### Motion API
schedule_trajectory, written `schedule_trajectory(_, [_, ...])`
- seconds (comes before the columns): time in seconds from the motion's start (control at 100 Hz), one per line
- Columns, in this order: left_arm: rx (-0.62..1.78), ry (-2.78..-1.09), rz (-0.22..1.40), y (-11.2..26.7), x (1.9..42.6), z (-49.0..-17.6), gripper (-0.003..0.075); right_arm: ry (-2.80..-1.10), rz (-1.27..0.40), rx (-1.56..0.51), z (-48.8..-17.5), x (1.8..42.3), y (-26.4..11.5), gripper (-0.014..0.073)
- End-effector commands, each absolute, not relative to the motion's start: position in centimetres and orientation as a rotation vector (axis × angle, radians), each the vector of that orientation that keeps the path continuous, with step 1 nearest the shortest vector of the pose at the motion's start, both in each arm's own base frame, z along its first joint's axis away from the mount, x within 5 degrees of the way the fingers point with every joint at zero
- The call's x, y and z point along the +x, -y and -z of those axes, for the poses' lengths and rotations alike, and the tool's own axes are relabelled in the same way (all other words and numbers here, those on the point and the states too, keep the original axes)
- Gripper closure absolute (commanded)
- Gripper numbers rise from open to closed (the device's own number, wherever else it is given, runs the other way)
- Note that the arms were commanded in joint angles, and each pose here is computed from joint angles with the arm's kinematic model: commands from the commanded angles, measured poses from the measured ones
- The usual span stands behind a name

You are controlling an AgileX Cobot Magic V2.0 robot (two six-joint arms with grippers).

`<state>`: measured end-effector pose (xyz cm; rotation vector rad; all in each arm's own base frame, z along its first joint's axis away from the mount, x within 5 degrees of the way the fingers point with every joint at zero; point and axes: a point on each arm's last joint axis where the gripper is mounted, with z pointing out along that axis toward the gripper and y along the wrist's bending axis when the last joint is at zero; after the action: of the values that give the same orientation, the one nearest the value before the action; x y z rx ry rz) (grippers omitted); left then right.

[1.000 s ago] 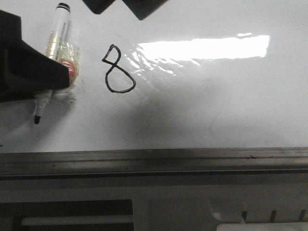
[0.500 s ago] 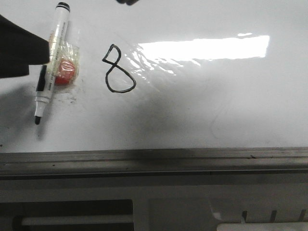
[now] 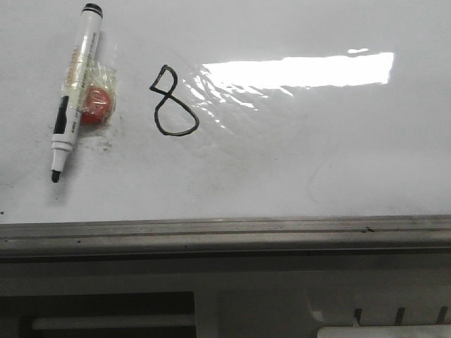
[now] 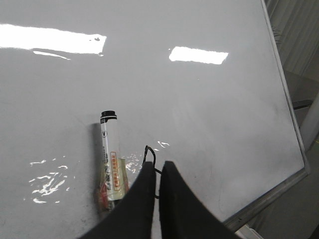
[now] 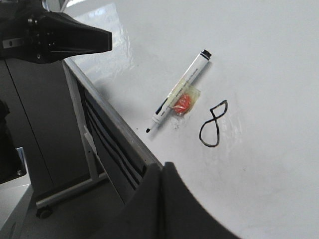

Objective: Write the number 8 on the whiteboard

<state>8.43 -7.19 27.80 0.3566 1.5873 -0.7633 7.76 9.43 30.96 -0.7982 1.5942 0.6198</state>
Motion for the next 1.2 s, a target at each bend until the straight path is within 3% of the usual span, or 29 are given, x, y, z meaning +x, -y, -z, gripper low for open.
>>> schedule_trajectory(0.0, [0.356, -1.489, 0.790, 6.9, 7.9, -28.5, 0.0741, -1.453, -0.640, -0.718, -30.7, 6.5, -7.7, 0.0657])
schedule_trajectory(0.31, [0.362, -1.516, 0.783, 6.3, 7.1, -26.1, 0.0741, -1.309, -0.681, -0.658, -27.2, 2.9, -3.7, 0.0658])
schedule_trajectory(1.19, [0.369, -1.550, 0.775, 6.3, 7.1, -24.9, 0.0741, -1.287, -0.687, -0.651, -27.0, 2.5, -3.2, 0.0658])
